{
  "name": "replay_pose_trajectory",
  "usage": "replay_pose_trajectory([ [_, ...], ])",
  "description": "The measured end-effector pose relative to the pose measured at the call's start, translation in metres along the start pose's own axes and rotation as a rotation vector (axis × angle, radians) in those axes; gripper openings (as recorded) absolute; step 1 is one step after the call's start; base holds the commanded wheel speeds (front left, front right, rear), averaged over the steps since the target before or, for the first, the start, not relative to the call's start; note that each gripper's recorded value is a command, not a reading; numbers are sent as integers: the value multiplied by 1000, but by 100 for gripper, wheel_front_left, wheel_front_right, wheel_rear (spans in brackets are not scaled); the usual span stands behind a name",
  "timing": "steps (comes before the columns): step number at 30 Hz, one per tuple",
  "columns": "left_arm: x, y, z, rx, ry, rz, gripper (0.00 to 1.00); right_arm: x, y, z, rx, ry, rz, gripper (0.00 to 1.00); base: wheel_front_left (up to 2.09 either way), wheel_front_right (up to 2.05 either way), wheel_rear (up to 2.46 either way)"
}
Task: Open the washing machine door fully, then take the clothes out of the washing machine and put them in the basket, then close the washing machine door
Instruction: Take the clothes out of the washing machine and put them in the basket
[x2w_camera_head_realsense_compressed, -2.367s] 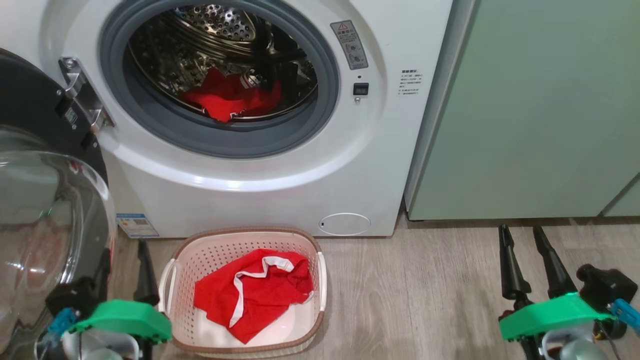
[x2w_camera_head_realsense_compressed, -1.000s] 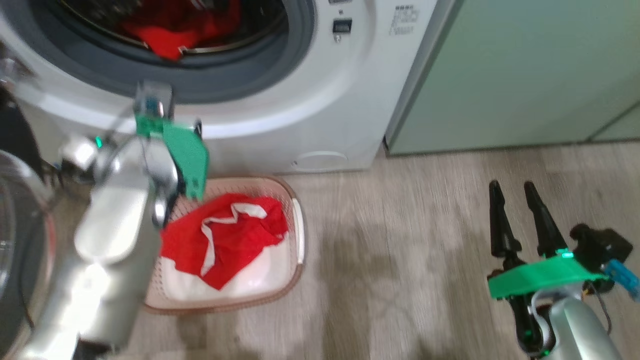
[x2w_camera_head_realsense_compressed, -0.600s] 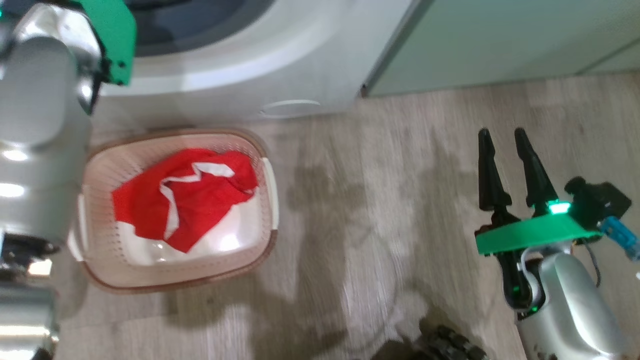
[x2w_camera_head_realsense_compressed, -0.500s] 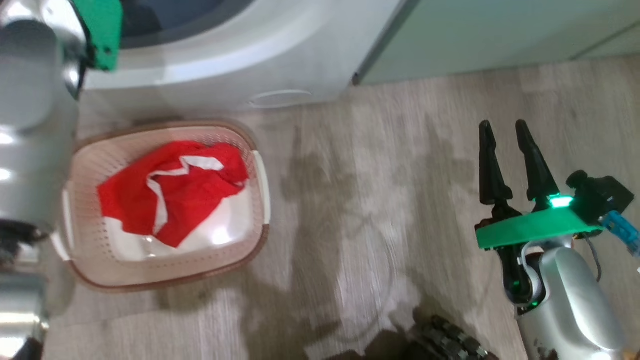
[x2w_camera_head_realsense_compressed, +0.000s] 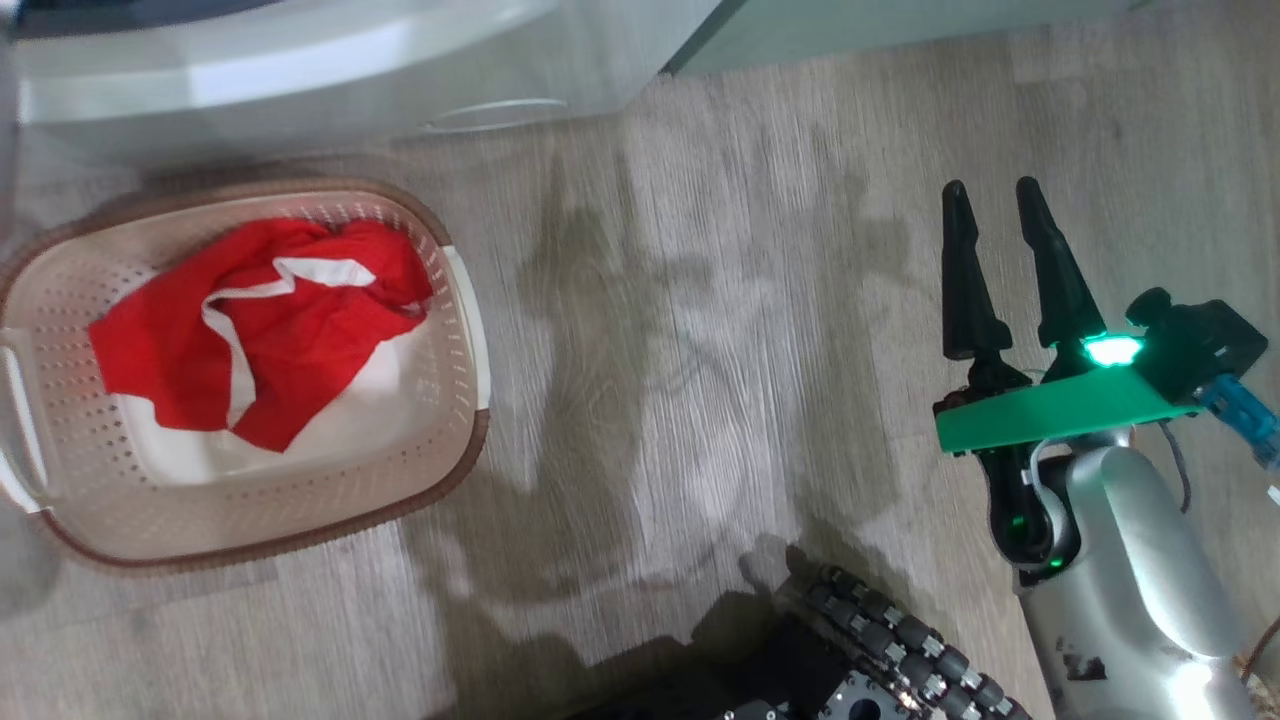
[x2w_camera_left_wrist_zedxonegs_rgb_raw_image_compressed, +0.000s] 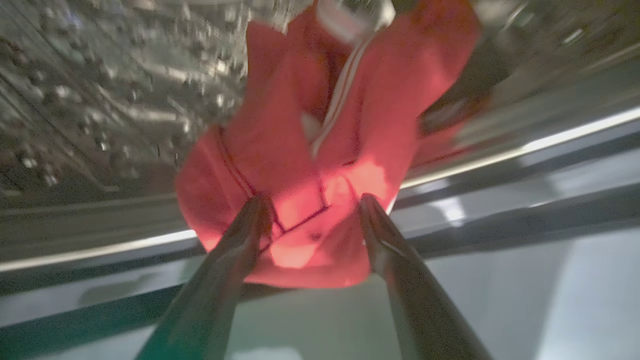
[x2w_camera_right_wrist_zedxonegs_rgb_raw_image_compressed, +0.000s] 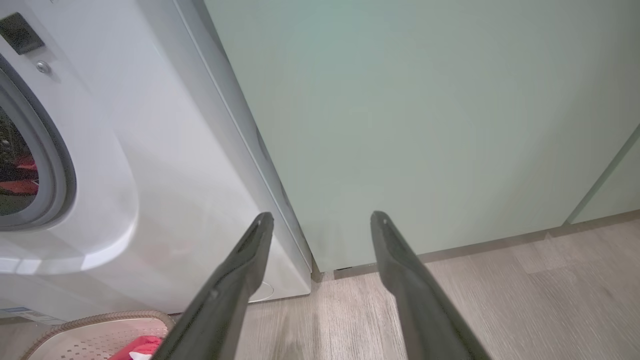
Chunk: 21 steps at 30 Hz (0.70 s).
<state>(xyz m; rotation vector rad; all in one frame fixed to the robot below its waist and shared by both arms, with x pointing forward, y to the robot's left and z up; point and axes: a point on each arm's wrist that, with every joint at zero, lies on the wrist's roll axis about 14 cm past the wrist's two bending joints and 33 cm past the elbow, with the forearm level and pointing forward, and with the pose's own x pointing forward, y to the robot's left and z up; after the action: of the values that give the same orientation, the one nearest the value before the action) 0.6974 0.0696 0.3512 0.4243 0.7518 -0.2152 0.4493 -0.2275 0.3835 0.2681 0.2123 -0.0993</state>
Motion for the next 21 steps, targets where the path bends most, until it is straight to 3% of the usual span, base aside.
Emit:
replay_pose_trajectory([
  [5,15,4,-10,21,58,18,100,3,-4,-8,4,17,-12,100,0,0,0],
  [6,16,5,-7,19,51,19,93,4,-4,-10,4,20,-12,100,0,0,0],
  [7,18,6,-5,17,46,21,33,4,-5,-11,4,22,-13,100,0,0,0],
  [8,19,6,-7,22,54,22,0,5,-5,-11,3,23,-12,100,0,0,0],
  [21,2,-6,-19,72,33,-3,0,8,5,9,18,-29,14,100,0,0,0],
])
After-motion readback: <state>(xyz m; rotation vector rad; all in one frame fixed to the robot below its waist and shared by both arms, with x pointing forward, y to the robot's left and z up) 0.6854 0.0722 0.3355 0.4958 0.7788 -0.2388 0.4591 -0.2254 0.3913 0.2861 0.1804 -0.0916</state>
